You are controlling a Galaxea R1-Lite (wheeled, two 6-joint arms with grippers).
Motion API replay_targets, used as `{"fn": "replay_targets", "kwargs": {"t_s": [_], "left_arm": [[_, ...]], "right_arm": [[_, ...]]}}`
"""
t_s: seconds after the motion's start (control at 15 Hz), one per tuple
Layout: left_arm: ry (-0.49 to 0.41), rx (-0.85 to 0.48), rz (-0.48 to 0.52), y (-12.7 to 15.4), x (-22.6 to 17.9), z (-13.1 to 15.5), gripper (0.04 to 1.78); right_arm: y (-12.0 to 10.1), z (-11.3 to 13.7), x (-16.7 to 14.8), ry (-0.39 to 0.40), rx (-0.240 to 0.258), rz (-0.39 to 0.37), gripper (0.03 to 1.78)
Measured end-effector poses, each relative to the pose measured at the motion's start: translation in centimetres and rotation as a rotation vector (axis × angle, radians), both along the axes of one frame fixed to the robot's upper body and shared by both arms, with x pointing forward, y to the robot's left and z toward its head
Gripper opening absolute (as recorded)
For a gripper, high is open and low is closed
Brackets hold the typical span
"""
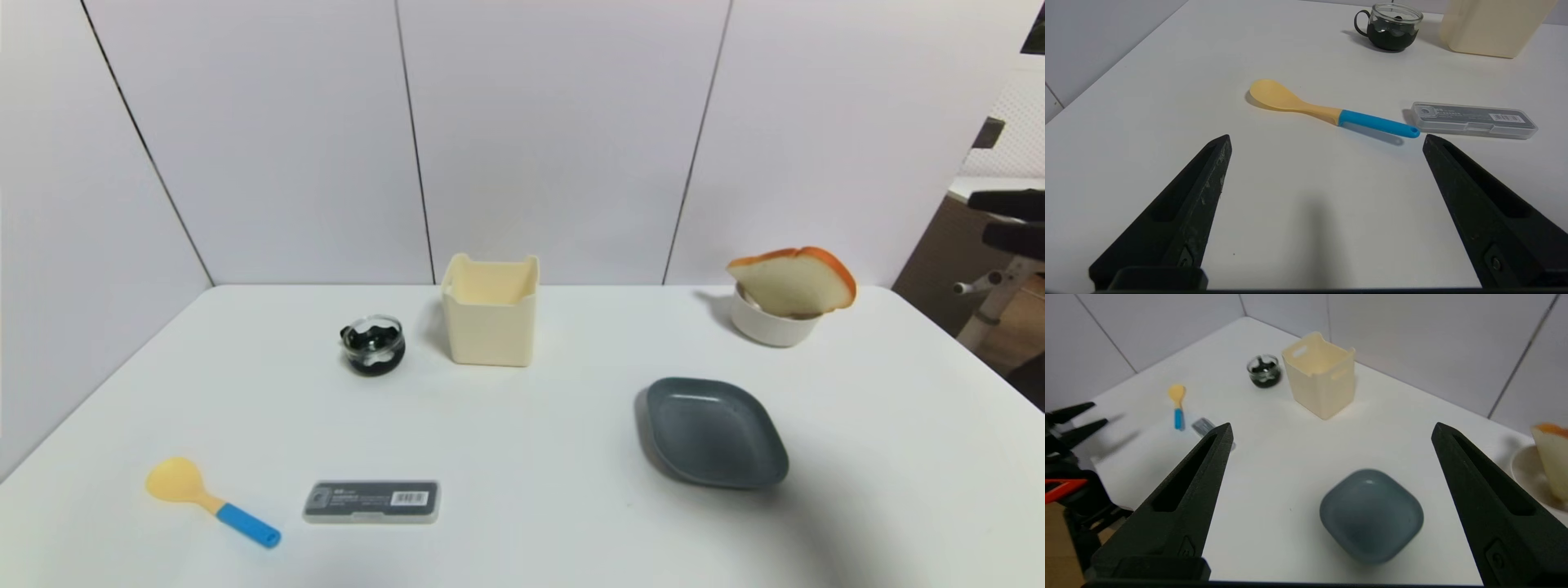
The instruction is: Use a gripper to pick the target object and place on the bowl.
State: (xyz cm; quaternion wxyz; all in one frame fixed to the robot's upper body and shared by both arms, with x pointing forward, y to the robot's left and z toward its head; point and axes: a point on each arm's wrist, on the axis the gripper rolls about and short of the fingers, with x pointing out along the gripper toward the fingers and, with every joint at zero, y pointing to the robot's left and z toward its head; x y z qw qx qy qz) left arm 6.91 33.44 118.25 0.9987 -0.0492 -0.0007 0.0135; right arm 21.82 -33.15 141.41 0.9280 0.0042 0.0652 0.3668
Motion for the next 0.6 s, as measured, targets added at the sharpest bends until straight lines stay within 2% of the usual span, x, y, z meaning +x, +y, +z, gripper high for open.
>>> {"fn": "replay_targets", "kwargs": {"t_s": [0.2,0.33,0.6], "left_arm": [[0.0,0.001,0.0,0.0,0.0,0.0,1.69],[0.0,0.0,0.0,0.0,0.0,0.0,1.69],[0.0,0.0,0.0,0.0,0.0,0.0,1.69]], "right_arm": [[0.0,-3.5,-3.1,0.011,-0.083,-0.188,1.69],[-0.1,-6.0,-5.0,0.014,-0.158,-0.343,1.69],[-0.7,-10.2,-8.9,-0.025,-0.357,-0.733,1.69]]}}
